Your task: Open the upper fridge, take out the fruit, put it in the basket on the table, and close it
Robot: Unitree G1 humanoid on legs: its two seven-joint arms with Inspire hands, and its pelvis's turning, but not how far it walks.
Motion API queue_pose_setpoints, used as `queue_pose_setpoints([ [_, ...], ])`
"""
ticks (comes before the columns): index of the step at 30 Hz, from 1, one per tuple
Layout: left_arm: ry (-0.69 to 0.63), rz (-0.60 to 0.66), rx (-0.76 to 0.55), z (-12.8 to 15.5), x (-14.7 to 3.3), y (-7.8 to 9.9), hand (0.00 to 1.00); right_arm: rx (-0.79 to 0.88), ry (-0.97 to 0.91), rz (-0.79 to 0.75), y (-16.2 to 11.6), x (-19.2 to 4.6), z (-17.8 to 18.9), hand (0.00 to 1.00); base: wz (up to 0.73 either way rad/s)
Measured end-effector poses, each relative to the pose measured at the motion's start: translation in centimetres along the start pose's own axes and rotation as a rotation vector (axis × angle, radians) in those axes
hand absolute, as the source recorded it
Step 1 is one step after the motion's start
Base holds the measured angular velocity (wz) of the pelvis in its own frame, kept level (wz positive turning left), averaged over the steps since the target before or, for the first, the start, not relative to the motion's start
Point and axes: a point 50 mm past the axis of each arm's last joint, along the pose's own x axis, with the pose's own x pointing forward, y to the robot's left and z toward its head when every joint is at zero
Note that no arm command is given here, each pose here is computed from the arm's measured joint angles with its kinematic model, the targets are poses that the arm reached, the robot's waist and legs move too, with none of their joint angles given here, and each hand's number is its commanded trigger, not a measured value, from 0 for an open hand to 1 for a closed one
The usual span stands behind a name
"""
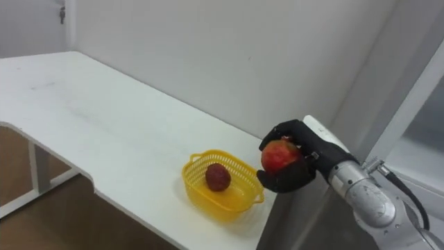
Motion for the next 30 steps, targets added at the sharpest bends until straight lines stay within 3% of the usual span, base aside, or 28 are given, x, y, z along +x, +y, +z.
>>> queue_pose_setpoints([
  [12,0.001,0.001,0.037,0.7,0.1,0.4,0.0,-0.265,0.032,0.035,1.9,0.8,-0.2,1.0,0.09],
  [21,0.014,0.032,0.032,0.5,0.1,0.5,0.0,-0.323,-0.044,-0.052,1.8,0.9,1.7,1.0,0.0],
  [30,0.009,0.043,0.031,0.7,0.1,0.3,0.0,-0.329,-0.04,-0.032,2.4,1.0,1.5,1.0,0.0],
])
